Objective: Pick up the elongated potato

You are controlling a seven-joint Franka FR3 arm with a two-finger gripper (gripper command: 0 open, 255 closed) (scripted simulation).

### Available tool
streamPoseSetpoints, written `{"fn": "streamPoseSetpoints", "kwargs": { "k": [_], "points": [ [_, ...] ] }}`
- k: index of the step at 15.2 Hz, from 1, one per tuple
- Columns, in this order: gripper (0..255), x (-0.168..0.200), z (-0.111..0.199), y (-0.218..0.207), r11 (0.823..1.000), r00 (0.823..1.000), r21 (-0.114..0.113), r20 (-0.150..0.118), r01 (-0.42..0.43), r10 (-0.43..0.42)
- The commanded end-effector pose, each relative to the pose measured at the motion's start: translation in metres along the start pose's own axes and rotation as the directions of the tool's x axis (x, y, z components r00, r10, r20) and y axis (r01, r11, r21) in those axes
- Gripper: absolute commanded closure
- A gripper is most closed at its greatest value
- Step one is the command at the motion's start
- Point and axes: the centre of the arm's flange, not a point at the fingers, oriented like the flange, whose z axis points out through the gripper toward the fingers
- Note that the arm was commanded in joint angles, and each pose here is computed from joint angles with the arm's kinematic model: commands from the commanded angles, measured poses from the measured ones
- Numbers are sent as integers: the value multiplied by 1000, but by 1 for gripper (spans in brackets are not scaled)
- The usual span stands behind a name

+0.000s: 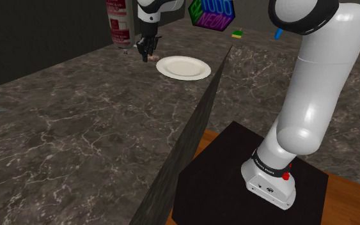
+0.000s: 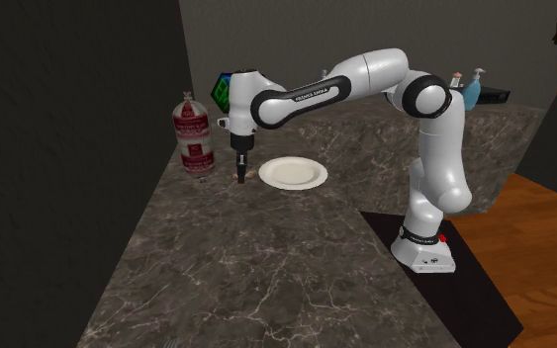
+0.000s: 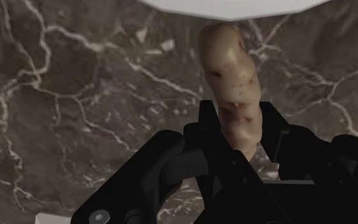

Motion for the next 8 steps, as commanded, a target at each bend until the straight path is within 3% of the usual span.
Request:
{"fn": "streamPoseSetpoints", "kwargs": {
  "k": [1,8],
  "points": [
    [255,0,5,2,1000,1000,1,8,-1,1],
    [255,4,-32,3,1000,1000,1,8,-1,1]
  ]
}}
